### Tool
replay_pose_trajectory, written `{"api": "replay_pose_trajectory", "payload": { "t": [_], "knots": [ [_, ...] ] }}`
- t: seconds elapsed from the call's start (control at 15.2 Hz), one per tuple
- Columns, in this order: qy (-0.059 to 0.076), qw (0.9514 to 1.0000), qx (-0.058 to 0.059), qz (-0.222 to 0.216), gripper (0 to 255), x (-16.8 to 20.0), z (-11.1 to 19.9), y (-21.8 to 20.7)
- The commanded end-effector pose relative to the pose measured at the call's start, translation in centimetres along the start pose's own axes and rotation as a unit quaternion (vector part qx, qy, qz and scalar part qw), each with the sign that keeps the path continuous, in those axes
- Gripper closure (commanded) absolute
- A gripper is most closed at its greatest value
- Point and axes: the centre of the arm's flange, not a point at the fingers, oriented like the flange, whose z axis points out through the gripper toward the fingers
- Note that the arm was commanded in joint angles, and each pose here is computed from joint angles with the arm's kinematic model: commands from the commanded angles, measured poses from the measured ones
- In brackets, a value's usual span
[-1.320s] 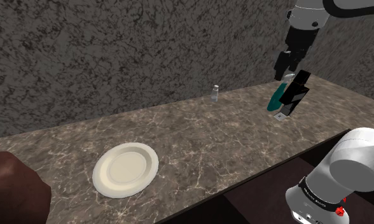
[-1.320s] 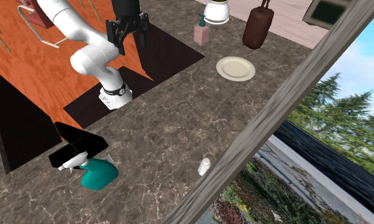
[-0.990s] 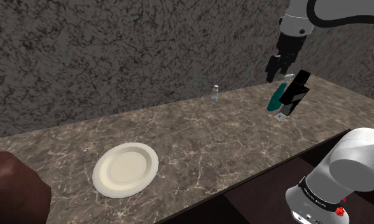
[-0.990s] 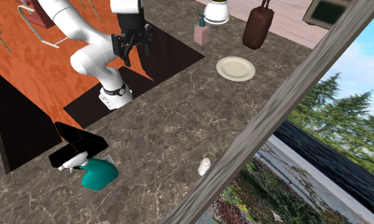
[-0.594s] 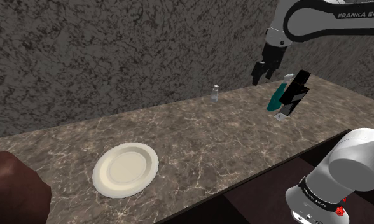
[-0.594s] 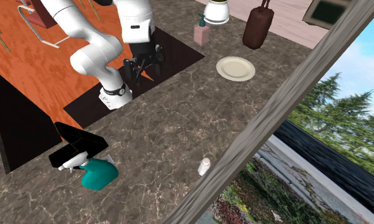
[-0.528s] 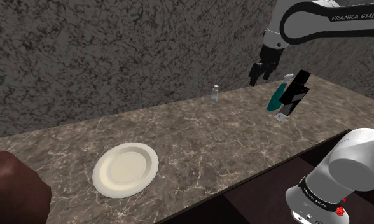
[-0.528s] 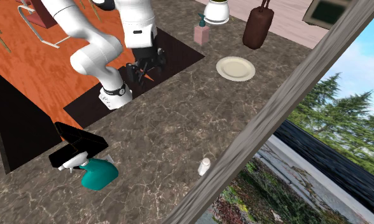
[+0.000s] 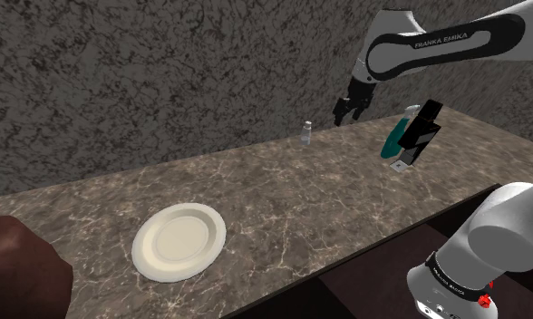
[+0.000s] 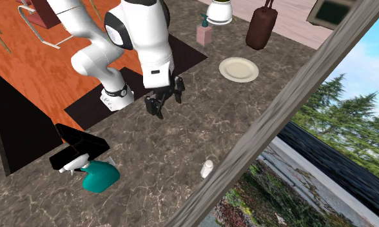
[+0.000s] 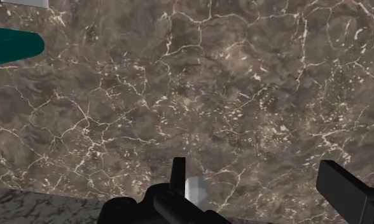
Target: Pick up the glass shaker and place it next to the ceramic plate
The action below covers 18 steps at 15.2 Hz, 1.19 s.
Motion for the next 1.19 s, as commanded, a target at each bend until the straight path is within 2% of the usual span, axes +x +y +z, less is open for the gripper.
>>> {"api": "replay_pose_trajectory", "payload": {
  "t": [0.0,0.92,1.12],
  "knots": [
    [0.008,0.9999,0.007,0.006,0,2.0,1.8,0.8],
    [0.054,0.9959,0.06,0.041,0,14.6,13.6,4.8],
    [0.055,0.9957,0.062,0.042,0,15.1,15.0,4.8]
  ]
}}
